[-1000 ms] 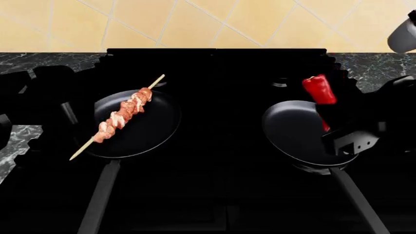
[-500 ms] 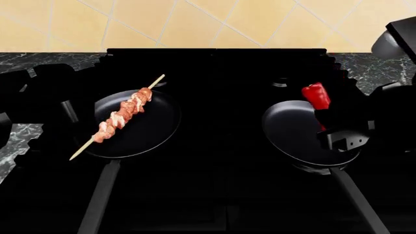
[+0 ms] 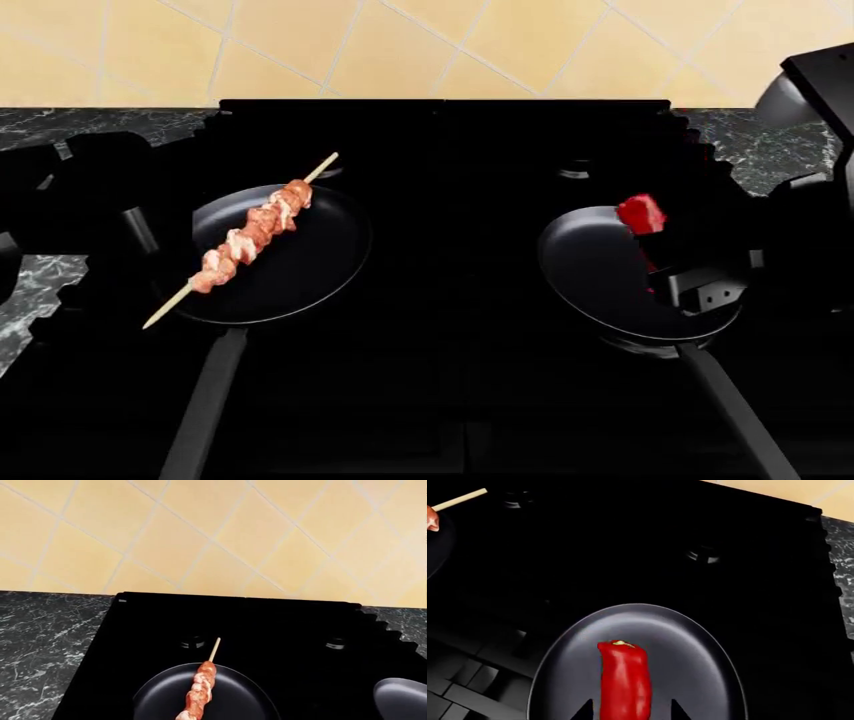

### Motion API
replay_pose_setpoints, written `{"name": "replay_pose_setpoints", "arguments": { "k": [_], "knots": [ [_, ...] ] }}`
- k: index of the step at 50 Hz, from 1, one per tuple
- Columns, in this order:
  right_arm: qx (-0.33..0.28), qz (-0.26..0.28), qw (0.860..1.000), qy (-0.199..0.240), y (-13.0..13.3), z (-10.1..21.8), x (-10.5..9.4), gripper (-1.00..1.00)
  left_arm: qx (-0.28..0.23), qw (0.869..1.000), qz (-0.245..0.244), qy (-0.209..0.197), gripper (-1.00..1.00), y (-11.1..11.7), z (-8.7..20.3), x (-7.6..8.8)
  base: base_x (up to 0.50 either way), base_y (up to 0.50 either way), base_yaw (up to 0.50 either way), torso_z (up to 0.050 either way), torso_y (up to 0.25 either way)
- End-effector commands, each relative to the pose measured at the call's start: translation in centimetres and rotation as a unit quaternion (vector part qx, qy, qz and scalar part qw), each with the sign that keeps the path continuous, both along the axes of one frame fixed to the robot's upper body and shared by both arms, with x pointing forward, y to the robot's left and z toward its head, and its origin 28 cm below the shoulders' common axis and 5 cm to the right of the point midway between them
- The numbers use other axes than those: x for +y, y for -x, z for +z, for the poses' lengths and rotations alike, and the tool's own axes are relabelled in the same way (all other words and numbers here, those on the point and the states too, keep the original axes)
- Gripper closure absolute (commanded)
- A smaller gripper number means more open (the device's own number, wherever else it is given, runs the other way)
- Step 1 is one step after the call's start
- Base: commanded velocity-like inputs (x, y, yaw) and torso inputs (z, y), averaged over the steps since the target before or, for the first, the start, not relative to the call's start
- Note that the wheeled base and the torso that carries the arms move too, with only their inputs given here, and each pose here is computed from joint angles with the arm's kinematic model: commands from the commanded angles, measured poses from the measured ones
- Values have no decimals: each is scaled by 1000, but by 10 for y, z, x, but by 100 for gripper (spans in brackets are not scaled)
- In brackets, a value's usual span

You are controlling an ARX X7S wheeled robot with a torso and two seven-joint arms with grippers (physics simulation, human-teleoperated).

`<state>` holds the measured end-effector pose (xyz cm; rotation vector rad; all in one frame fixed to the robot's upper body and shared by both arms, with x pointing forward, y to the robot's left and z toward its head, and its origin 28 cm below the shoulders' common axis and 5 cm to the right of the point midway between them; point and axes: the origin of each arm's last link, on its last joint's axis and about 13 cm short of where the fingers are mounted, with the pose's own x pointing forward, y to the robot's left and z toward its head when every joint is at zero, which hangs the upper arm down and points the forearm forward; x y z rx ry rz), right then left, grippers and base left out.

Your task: Place both pans onto different burners. Then place the chili pepper and the skewer on different pans.

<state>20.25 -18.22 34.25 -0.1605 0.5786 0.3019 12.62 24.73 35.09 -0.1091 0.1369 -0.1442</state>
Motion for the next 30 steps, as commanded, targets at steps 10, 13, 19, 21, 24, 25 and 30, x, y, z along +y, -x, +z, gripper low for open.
{"name": "replay_pose_setpoints", "arguments": {
  "k": [10, 13, 19, 21, 24, 25, 30],
  "knots": [
    [0, 1, 1000, 8, 3, -3, 0, -100, -7, 1000, 0, -17, -100, 6, -3, 0, 0, 0, 0, 0, 0],
    [-6, -2, 1000, 6, 3, 0, 0, -100, -9, 1000, 0, -17, -100, 7, -2, 0, 0, 0, 0, 0, 0],
    [-25, -7, 1000, -1, 7, 8, -1, -100, -10, 1000, 0, -15, -100, 7, -3, 1, 0, 0, 0, 0, 0],
    [-40, -7, 999, -4, 10, 12, 0, -100, -11, 1000, 0, -14, -100, 8, -3, 1, 0, 0, 0, 0, 0],
    [-60, -6, 998, -9, 15, 18, 0, -100, -12, 1000, 0, -12, -100, 8, -3, 2, 0, 0, 0, 0, 0],
    [-66, -6, 998, -11, 17, 19, 1, -100, -12, 1000, 0, -11, -100, 8, -4, 2, 0, 0, 0, 0, 0],
    [-83, -8, 996, -18, 21, 21, 1, -100, -14, 1000, 0, -10, -100, 9, -5, 2, 0, 0, 0, 0, 2]
  ]
}}
